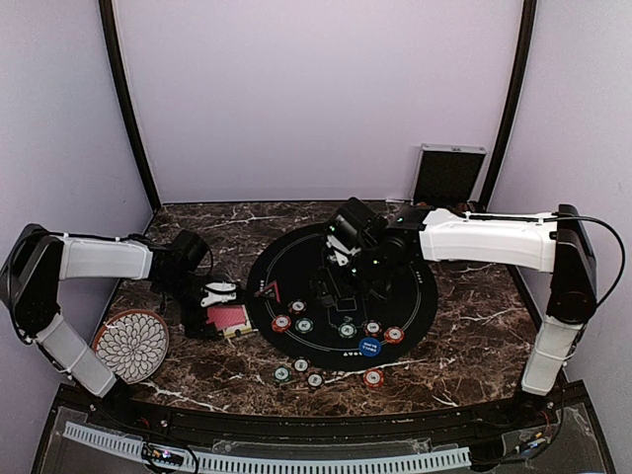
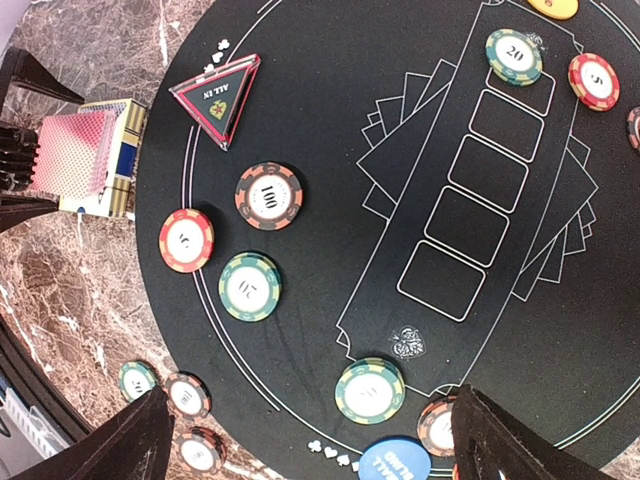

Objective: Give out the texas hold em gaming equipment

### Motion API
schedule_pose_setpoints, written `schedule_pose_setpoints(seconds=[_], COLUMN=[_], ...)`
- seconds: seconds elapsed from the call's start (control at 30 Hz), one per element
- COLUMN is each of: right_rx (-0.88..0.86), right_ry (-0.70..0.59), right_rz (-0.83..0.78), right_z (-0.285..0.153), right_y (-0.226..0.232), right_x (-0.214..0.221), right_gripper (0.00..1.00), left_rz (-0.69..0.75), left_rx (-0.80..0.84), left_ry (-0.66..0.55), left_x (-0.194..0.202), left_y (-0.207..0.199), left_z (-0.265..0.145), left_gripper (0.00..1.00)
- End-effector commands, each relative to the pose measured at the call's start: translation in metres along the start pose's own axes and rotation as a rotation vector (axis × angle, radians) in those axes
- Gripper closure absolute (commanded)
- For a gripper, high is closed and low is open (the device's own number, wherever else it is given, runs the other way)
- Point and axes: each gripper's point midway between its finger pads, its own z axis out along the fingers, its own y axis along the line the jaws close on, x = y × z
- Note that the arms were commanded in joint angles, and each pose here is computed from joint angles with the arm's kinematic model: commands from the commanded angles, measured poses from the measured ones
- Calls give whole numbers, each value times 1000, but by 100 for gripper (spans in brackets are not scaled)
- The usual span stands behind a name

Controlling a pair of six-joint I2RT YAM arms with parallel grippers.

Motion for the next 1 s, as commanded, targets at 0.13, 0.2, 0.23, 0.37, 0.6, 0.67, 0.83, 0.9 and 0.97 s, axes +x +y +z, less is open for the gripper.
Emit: schedule_pose_setpoints(seconds=[0.13, 0.2, 0.23, 0.37, 0.6, 0.67, 0.83, 0.9, 0.97], right_rx=[-23, -23, -25, -35, -72, -98, -124, -136, -144], right_ry=[-41, -38, -40, -37, -37, -28, -25, -24, -22], right_rz=[12, 14, 15, 22, 54, 59, 65, 69, 70], right_z=[-13, -11, -11, -9, -3, -1, 0, 1, 2], right_y=[4, 3, 3, 4, 7, 11, 14, 16, 18], right_x=[-5, -3, -3, -1, 2, 3, 4, 4, 4], right_gripper=[1, 1, 1, 1, 3, 4, 7, 8, 10], left_rz=[-16, -15, -13, -7, 11, 5, -5, -7, -10], left_rx=[-9, -19, -22, -36, -33, -22, -17, -23, -29], left_ry=[-1, -2, -2, 3, 7, 13, 20, 20, 17], left_x=[-5, -6, -6, -5, -4, -3, -2, -2, -2], left_y=[7, 9, 10, 12, 11, 10, 9, 9, 10], left_z=[6, 7, 7, 10, 8, 8, 8, 8, 8], left_gripper=[1, 1, 1, 1, 1, 1, 9, 14, 18])
